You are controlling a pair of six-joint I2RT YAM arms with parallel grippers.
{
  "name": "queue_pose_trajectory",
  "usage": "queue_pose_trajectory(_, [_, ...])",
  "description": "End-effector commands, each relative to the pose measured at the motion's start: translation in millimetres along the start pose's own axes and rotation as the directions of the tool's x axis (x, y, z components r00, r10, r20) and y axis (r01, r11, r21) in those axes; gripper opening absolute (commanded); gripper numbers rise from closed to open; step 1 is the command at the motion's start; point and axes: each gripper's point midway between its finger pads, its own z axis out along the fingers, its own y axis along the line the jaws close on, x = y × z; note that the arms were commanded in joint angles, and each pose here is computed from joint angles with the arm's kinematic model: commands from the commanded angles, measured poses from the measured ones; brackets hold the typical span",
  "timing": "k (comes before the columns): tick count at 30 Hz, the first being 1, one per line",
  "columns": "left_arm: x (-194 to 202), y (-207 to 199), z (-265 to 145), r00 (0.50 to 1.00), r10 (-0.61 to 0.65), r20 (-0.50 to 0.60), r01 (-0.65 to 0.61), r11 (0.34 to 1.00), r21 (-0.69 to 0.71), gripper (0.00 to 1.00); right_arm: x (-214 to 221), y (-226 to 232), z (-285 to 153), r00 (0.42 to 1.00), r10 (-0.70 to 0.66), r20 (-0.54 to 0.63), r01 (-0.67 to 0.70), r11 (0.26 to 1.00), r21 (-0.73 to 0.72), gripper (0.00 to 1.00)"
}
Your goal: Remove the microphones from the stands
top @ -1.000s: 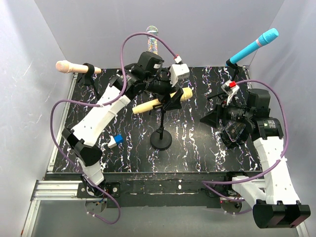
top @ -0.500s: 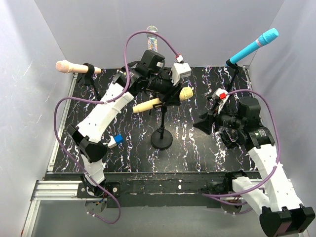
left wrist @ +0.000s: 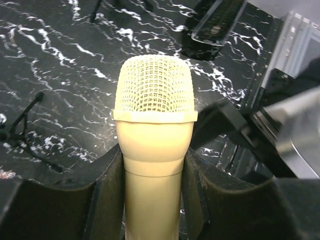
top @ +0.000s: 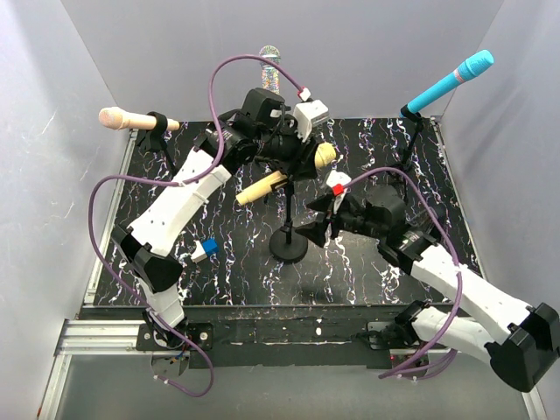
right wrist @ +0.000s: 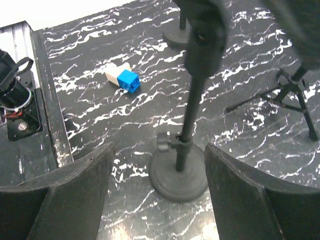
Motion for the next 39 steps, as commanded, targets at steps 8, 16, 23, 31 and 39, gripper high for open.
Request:
queue_pose_trajectory(8, [-29.5,17.4,-47.1,0.993,-0.065,0.097,0.079,0.987,-0.143,0.0,-41.4,-31.9,35.5,0.973,-0.043,0.226,-0.011,0.973,0.231,0.81])
queue_pose_trajectory(16, [-26.0,18.1,-44.4,0.992,-0.1,0.075,0.108,0.986,-0.124,0.0,-32.6,-18.4,52.5,0.967,-0.063,0.248,0.025,0.988,0.153,0.71])
queue_pose_trajectory(23, [-28.0,19.6,-41.7,0.991,-0.106,0.081,0.115,0.987,-0.112,0.0,-49.2,-15.7,69.5,0.938,-0.199,0.284,0.161,0.975,0.15,0.64])
queue_pose_trajectory(31, [-35.9,17.3,-42.8,0.99,-0.094,0.105,0.104,0.99,-0.092,0.0,-54.2,-27.3,80.9,0.929,-0.246,0.276,0.196,0.961,0.198,0.53])
queue_pose_trajectory(39, [-43.2,14.3,-53.5,0.99,-0.055,0.132,0.067,0.994,-0.09,0.0,-24.7,-38.8,79.8,0.968,-0.166,0.187,0.118,0.963,0.243,0.07])
